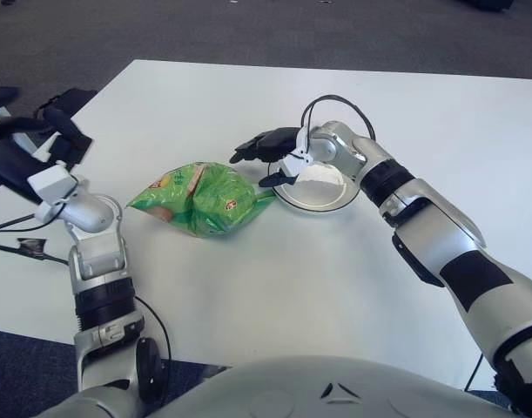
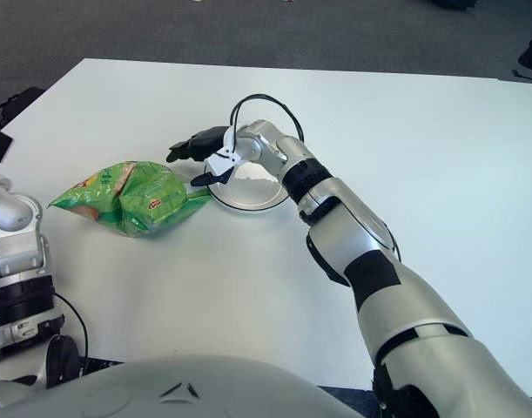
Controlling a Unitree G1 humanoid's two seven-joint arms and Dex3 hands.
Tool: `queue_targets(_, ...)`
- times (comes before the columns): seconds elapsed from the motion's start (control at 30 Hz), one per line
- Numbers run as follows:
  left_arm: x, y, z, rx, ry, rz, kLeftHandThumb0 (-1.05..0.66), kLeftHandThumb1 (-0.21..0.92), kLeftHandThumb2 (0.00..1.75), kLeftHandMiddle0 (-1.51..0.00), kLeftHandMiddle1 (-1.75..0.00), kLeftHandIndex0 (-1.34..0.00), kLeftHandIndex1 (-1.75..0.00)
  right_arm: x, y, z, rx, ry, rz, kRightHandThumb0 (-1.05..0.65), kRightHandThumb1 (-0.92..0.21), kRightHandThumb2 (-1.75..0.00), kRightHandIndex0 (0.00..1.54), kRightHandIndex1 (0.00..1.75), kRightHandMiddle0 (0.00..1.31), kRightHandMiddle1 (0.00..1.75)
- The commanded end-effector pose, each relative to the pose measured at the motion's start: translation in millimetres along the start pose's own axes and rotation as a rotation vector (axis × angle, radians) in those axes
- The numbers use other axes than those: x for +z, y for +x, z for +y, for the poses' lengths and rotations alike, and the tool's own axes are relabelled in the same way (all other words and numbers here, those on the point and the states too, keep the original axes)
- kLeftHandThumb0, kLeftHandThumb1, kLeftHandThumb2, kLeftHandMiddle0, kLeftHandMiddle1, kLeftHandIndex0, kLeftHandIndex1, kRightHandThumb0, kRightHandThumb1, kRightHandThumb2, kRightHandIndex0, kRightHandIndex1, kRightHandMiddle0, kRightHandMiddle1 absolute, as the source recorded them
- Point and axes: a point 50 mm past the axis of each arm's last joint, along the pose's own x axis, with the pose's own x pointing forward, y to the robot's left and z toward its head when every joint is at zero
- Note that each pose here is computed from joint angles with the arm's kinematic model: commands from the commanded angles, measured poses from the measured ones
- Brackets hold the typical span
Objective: Put the snack into the plate.
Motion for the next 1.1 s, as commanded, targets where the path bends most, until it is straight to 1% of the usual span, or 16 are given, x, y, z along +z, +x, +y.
queue_targets(0.0,1.3,-0.5,1.5,-0.112,-0.036,-0.009,-0.4,0.6,0.96,-0.89,-1.68,-0.4,-1.75,2.5,-5.2,-12.6,-0.084,-0.019,-0.038,-0.43,-0.92,-1.07,0.03,0.01,0.0,0.4)
queue_targets(0.2,0.5,-1.0,-0.3,-0.236,-0.091,0.004,-0.39,0.63,0.91,-0.89,-1.59,-0.37,-1.75,8.0,-9.1,-17.8,-0.196,-0.057,-0.114,-0.44,-0.92,-1.09,0.1,0.04,0.0,0.44)
queue_targets(0.37,0.6,0.5,-1.3,-0.269,-0.106,0.007,-0.39,0.65,0.89,-0.87,-1.53,-0.36,-1.75,12.9,-12.0,-22.3,-0.271,-0.074,-0.182,-0.45,-0.92,-1.1,0.13,0.06,0.0,0.45)
queue_targets(0.57,1.5,3.4,-2.8,-0.299,-0.113,0.017,-0.39,0.67,0.87,-0.85,-1.49,-0.35,-1.75,18.4,-12.1,-26.1,-0.36,-0.106,-0.241,-0.47,-0.92,-1.12,0.14,0.06,0.0,0.45)
queue_targets(0.7,6.7,6.0,-5.4,-0.328,-0.118,0.024,-0.39,0.68,0.86,-0.83,-1.47,-0.35,-1.75,21.0,-12.0,-28.1,-0.39,-0.137,-0.269,-0.48,-0.92,-1.12,0.15,0.07,0.0,0.47)
queue_targets(0.77,11.7,6.7,-7.4,-0.34,-0.125,0.031,-0.39,0.68,0.85,-0.82,-1.46,-0.34,-1.75,23.3,-13.4,-31.8,-0.404,-0.166,-0.285,-0.48,-0.92,-1.12,0.15,0.07,0.0,0.47)
queue_targets(0.9,14.8,6.4,-9.8,-0.375,-0.134,0.052,-0.38,0.7,0.83,-0.76,-1.43,-0.33,-1.75,30.5,-15.7,-39.5,-0.438,-0.211,-0.322,-0.47,-0.92,-1.1,0.16,0.07,0.0,0.47)
queue_targets(1.07,17.2,5.8,-12.8,-0.439,-0.138,0.062,-0.39,0.68,0.84,-0.71,-1.39,-0.34,-1.75,39.5,-23.7,-41.2,-0.471,-0.229,-0.392,-0.46,-0.92,-1.09,0.17,0.08,0.0,0.5)
